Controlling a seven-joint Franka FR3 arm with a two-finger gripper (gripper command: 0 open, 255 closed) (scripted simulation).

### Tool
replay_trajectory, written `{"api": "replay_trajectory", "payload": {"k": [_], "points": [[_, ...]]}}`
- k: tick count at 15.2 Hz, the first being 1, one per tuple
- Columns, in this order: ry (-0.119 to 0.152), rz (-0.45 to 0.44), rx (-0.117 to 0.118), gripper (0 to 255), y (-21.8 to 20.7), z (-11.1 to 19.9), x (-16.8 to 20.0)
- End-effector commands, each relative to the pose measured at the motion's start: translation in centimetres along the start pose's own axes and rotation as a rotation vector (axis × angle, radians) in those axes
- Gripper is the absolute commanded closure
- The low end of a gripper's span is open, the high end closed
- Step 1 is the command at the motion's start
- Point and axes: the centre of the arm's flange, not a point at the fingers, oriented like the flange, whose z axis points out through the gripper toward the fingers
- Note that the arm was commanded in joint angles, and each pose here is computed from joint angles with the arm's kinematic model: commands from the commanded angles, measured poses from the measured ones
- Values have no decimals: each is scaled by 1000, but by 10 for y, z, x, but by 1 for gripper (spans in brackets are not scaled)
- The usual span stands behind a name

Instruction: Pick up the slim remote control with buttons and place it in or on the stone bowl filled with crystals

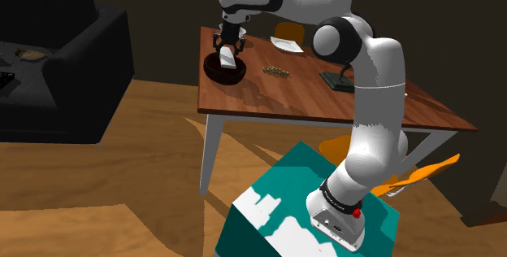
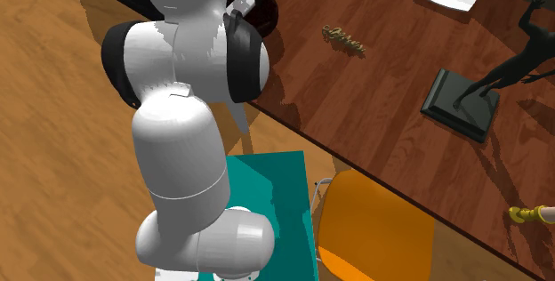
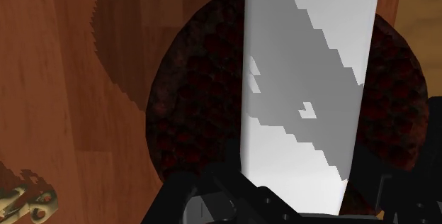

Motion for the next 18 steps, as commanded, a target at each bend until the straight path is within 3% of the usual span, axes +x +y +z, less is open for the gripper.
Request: {"api": "replay_trajectory", "payload": {"k": [1, 6, 10, 18], "points": [[0, 0, 0, 0, 0, 0, 0], [0, 0, 0, 0, 0, 0, 0], [0, 0, 0, 0, 0, -50, 0], [0, 0, 0, 0, 0, -50, 0]]}}
